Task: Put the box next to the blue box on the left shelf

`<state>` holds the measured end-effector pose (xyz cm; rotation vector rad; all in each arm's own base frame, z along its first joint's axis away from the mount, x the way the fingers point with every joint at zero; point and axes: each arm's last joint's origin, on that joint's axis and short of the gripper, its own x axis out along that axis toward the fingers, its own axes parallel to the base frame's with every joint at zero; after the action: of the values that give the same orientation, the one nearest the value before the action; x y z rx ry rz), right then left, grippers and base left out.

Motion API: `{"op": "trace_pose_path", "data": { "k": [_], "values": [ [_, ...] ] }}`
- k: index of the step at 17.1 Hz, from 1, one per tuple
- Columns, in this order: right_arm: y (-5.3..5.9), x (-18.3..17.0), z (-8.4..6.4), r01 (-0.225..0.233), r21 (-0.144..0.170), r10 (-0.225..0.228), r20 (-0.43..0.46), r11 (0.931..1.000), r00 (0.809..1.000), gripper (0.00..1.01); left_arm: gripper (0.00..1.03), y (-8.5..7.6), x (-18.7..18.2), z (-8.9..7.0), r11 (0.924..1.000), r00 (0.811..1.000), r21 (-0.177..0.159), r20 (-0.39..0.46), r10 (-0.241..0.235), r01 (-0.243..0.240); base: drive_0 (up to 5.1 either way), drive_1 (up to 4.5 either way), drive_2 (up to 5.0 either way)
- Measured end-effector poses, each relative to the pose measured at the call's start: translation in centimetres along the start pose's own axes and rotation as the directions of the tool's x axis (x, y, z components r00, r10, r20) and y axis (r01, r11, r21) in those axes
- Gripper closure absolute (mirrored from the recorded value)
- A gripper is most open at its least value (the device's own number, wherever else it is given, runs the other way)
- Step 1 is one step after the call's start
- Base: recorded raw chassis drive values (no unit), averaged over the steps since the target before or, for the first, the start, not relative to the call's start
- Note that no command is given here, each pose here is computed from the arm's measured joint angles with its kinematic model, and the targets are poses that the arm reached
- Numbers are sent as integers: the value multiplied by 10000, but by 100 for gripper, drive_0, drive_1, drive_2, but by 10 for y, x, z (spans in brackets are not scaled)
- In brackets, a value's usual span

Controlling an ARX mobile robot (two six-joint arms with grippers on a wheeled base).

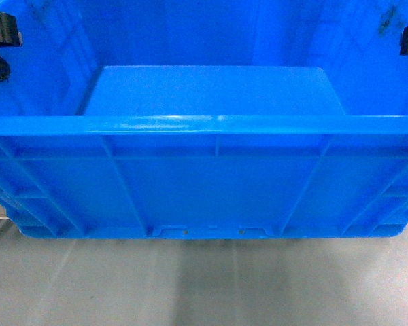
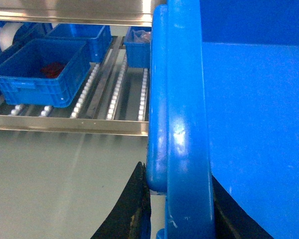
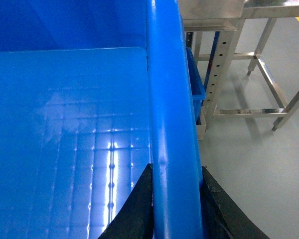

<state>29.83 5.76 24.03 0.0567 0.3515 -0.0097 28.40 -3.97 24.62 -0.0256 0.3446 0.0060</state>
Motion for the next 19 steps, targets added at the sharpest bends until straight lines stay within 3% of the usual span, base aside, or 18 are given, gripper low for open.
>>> {"op": "trace_pose_path", "data": {
  "k": [17,19],
  "values": [
    [0,0,0,-8,-4,8,-1,10000,10000,83,85,0,0,0,10000,10000,2,-38,-1,1,-504,242,242],
    [4,-1,0,-110,-33,110,47,9999,9999,83,85,3,0,0,10000,9999,-21,-66,91,-91,0,0,0]
  ]
}}
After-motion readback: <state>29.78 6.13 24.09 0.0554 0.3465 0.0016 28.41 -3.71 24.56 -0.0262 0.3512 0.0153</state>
